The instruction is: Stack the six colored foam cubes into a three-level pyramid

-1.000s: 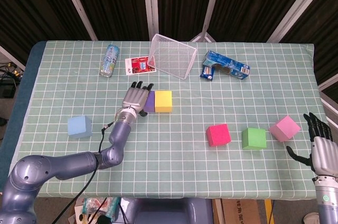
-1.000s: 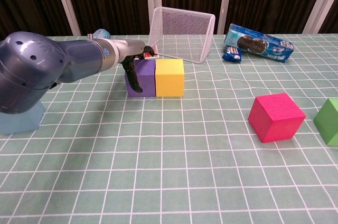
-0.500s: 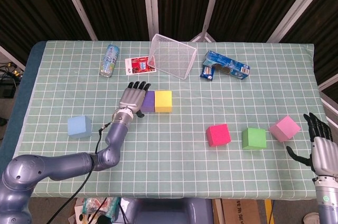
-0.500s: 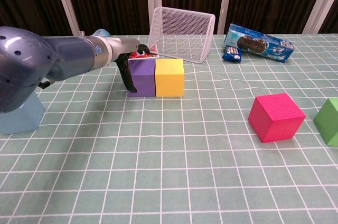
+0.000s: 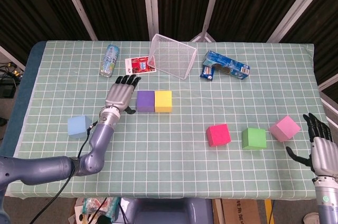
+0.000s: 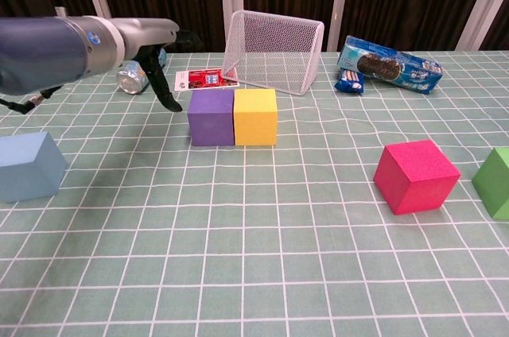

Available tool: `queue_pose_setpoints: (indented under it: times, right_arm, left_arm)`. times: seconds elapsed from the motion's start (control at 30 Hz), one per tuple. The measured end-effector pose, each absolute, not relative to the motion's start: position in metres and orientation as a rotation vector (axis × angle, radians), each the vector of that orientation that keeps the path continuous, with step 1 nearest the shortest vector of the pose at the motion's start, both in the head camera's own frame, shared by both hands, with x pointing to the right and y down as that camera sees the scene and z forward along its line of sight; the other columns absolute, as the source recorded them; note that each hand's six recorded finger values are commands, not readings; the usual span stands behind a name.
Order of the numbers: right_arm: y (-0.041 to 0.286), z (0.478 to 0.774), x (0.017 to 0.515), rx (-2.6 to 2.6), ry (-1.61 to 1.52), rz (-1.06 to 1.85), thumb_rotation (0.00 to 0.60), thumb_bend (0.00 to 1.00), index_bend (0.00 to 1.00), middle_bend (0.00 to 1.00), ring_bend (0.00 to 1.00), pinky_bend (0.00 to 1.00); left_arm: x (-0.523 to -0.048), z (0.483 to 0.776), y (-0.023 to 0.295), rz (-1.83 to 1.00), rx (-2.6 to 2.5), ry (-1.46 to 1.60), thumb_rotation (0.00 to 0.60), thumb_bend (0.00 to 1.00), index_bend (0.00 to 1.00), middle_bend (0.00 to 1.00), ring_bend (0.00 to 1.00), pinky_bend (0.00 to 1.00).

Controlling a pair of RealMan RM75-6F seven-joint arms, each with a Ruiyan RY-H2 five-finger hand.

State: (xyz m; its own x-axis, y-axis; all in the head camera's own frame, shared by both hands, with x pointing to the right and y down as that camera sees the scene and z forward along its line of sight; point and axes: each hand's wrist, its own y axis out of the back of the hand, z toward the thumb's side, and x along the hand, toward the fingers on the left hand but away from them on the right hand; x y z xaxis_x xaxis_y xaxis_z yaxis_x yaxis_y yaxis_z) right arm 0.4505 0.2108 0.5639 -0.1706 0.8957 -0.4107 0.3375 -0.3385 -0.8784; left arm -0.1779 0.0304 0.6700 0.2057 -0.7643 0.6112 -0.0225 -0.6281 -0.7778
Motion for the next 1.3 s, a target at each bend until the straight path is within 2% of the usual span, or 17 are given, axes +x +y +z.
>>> queue_pose_setpoints:
  times: [0.2, 0.43, 0.67, 0.93, 1.3]
  right_arm:
    - [0.211, 0.564, 0.451, -1.621, -1.402, 1.543, 0.600, 0.26, 0.00, 0.00, 0.00, 0.00]
    - [0.212, 0.562, 0.447, -1.621, -1.355, 1.554, 0.600, 0.26, 0.00, 0.00, 0.00, 0.00]
    - [0.212, 0.561, 0.447, -1.601, -1.342, 1.562, 0.600, 0.26, 0.00, 0.00, 0.00, 0.00]
    - [0.211, 0.565, 0.437, -1.636, -1.268, 1.553, 0.600, 0.26, 0.00, 0.00, 0.00, 0.00]
    - [0.198, 0.578, 0.371, -1.813, -0.974, 1.485, 0.600, 0.26, 0.00, 0.00, 0.00, 0.00]
  left_arm:
    - [-0.200, 0.634, 0.047, -1.400, -1.843, 0.833, 0.600, 0.04, 0.00, 0.00, 0.00, 0.03]
    - [-0.256, 0.600, 0.079, -1.366, -1.798, 1.007, 0.600, 0.04, 0.00, 0.00, 0.00, 0.03]
    - [-0.303, 0.588, 0.105, -1.413, -1.793, 1.086, 0.600, 0.04, 0.00, 0.00, 0.00, 0.03]
    - [-0.313, 0.572, 0.116, -1.365, -1.780, 1.089, 0.600, 0.04, 0.00, 0.00, 0.00, 0.03]
    - [-0.331, 0.549, 0.118, -1.340, -1.743, 1.128, 0.600, 0.04, 0.00, 0.00, 0.00, 0.03]
